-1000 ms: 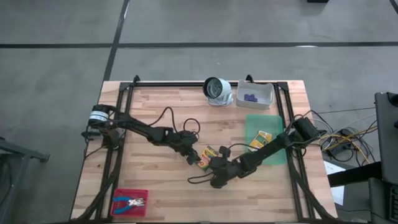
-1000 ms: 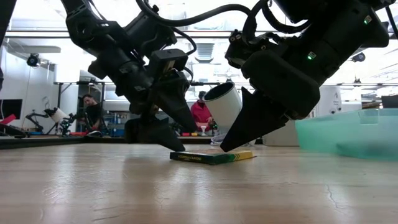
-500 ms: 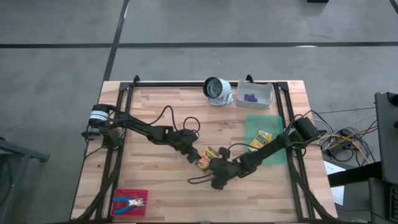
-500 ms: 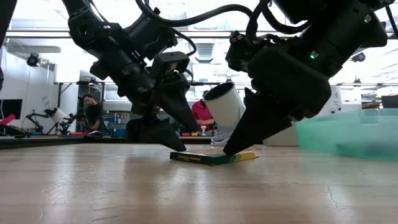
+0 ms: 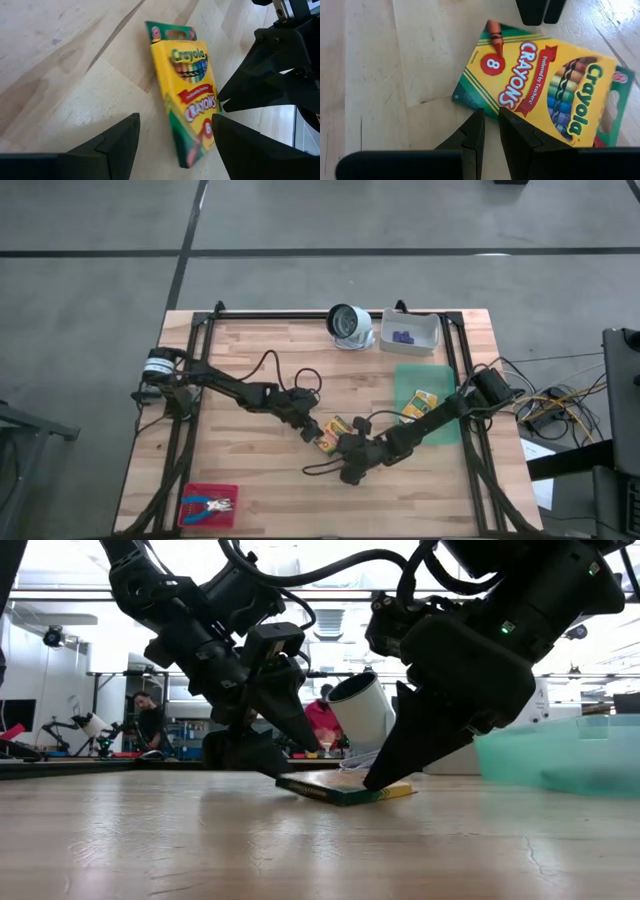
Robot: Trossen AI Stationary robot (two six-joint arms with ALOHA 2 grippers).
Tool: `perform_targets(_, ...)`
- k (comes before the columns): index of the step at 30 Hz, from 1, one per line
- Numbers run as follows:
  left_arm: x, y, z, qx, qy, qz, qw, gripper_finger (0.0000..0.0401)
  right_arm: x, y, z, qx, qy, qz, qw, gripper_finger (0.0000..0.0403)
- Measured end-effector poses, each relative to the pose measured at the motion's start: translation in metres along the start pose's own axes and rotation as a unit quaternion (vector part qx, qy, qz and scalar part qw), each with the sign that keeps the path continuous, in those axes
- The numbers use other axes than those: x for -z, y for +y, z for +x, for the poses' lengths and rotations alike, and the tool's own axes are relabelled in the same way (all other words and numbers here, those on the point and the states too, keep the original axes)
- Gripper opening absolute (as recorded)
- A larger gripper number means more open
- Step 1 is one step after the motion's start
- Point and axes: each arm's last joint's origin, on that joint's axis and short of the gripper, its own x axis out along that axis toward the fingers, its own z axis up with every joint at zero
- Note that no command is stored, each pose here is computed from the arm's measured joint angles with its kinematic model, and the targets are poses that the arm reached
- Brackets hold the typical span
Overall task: Pick & Place School Supplies
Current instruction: Put the crayon box into the green bin
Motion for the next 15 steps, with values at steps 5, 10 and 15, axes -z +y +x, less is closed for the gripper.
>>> perform_targets(5, 0.0002, -0.0002, 0.0, 0.0, 0.0, -0.001, 1.0, 0.0252, 0.0003, -0.0002, 0.0, 0.001, 0.002, -0.001, 1.0, 0.0057)
perform_targets(10, 0.0002, -0.0002, 0.0, 0.001, 0.0, -0.01, 1.0, 0.0252, 0.0003, -0.0002, 0.0, 0.001, 0.002, -0.001, 1.0, 0.0057)
perform_targets(15, 0.0002, -0.0002, 0.0, 0.001, 0.0, -0.011, 1.0, 0.0252, 0.0004, -0.0003, 0.0, 0.001, 0.002, -0.001, 1.0, 0.0057)
